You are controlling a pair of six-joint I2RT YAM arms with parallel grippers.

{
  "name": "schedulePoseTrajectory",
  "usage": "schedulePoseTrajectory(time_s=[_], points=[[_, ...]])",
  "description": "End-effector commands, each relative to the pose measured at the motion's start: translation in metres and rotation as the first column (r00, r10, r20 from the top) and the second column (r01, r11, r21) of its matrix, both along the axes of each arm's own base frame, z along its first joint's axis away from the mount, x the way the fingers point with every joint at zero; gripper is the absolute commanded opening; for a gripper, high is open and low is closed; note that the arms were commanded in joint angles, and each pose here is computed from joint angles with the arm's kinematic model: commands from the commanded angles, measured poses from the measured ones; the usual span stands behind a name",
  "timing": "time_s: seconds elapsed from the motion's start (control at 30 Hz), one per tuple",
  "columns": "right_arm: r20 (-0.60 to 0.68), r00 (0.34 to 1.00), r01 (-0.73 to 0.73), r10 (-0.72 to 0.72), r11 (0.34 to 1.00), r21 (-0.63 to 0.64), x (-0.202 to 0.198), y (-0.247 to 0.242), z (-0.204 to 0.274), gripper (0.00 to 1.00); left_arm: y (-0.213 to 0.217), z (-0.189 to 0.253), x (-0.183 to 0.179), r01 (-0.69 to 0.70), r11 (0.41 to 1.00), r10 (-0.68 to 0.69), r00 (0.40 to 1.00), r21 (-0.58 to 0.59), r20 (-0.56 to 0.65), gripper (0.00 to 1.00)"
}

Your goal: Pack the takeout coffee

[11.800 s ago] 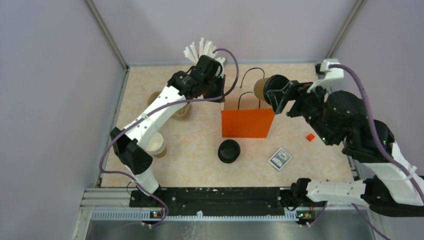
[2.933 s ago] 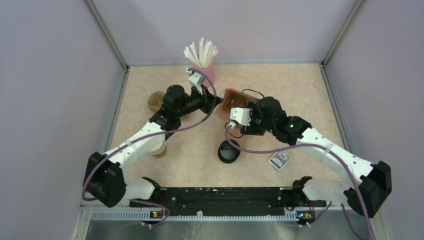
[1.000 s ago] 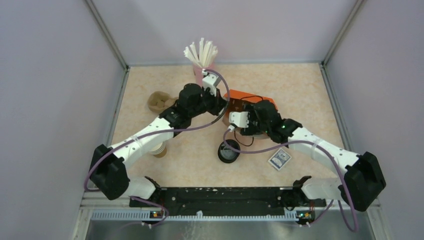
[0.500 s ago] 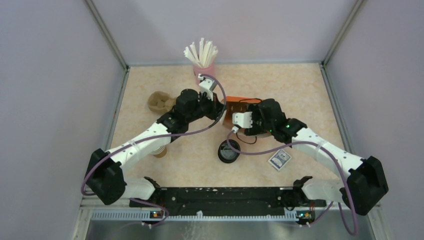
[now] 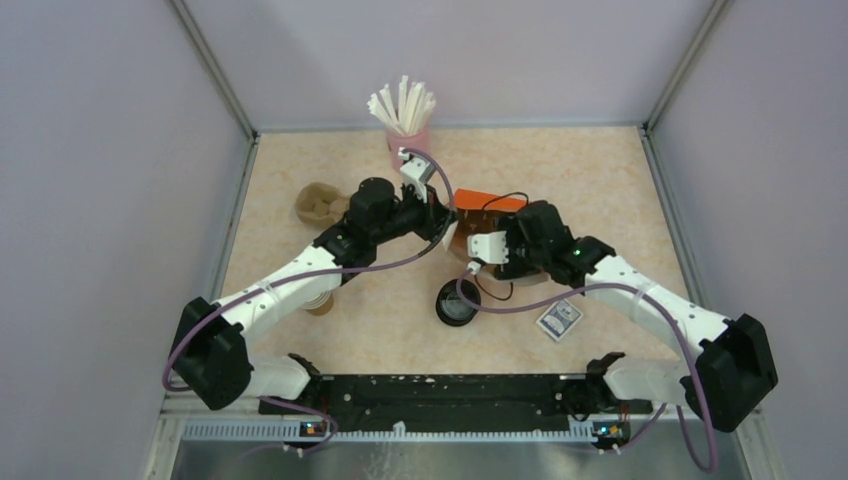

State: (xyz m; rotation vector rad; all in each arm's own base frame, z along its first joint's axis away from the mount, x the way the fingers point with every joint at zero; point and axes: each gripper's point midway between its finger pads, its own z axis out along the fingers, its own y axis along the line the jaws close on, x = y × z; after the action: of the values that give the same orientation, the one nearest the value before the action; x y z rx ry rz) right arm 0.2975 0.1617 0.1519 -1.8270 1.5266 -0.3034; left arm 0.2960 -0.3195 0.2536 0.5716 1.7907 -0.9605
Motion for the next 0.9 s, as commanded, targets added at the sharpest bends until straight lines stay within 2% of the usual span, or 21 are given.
schedulePoseTrajectory(time_s=[0.0,0.07,0.2,0.4,0.6,0.87], points=[[0.106,0.994,0.001,-0.010,0.996,0.086,0.011,0.005,0.019,0.64,-0.006,0.034,-0.007,0.056,0.995,-0.048,0.994,-0.082,0.094,0.00],[0.122,0.993,-0.009,-0.005,0.994,0.113,0.011,0.008,0.021,0.64,-0.007,0.031,-0.007,0.055,0.995,-0.048,0.995,-0.081,0.084,0.00],[0.163,0.986,-0.069,0.028,0.964,0.255,0.009,0.030,0.050,0.63,-0.006,0.025,-0.008,0.051,0.996,-0.046,0.997,-0.078,0.065,0.00],[0.171,0.983,-0.123,0.068,0.933,0.337,0.007,0.048,0.064,0.63,-0.003,0.018,-0.006,0.034,0.998,-0.031,0.998,-0.048,0.060,0.00],[0.148,0.982,-0.166,0.119,0.913,0.372,0.000,0.064,0.057,0.63,-0.001,0.007,-0.008,0.041,0.999,-0.040,0.998,-0.020,0.055,0.00],[0.122,0.978,-0.201,0.170,0.924,0.324,0.007,0.074,0.036,0.63,0.006,0.005,-0.006,0.028,0.999,-0.031,0.994,0.029,0.101,0.00]])
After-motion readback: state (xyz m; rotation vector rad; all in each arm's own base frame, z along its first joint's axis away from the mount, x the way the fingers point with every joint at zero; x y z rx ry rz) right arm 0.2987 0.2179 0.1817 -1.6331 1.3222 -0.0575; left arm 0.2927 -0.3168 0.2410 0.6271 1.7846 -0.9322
